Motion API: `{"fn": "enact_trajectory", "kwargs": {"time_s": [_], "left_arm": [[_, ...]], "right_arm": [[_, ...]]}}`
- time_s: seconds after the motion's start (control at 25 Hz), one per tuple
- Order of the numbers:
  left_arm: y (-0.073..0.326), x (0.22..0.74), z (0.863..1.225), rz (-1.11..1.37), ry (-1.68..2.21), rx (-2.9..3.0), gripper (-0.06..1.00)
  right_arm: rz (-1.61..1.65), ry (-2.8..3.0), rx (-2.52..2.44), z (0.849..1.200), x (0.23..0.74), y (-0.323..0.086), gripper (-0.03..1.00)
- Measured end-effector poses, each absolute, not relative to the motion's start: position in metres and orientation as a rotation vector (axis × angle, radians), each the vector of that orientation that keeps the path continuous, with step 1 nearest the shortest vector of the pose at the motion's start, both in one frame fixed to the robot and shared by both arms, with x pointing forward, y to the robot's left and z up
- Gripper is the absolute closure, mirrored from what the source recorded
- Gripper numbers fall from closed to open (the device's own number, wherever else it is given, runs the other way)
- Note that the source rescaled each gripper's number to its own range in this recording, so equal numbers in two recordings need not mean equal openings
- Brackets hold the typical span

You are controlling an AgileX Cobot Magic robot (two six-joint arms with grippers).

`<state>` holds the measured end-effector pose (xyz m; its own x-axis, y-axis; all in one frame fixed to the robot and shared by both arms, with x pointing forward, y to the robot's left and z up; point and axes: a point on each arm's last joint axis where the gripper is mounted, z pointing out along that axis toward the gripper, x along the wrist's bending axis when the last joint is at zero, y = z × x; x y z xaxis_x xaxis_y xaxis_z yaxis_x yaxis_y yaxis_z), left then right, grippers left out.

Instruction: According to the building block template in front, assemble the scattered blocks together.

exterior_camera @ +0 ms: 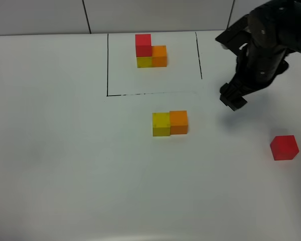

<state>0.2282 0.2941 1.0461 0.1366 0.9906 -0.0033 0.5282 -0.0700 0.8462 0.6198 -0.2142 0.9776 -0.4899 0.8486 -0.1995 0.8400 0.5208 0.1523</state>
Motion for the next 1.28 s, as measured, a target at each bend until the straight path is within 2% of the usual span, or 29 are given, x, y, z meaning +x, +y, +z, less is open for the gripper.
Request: {"fn": "enact_trajectory", "kwargs": {"time_s": [0.28,0.68,1.28], "left_arm": [[0.294,0.228,1.046,0.814,1.481,1.696,0.26],[0.294,0.228,1.046,0.814,1.481,1.696,0.26],[0.294,0.228,1.046,0.814,1.48,1.696,0.26]], "right_arm": [[0.0,2.431,1.697,0.956,0.583,-0.26,0.24],[0.056,2.329,1.92,0.929,0.564,-0.296,0.24],[0.198,2.255,2.11,0.928,0.564,-0.295,0.24]]}}
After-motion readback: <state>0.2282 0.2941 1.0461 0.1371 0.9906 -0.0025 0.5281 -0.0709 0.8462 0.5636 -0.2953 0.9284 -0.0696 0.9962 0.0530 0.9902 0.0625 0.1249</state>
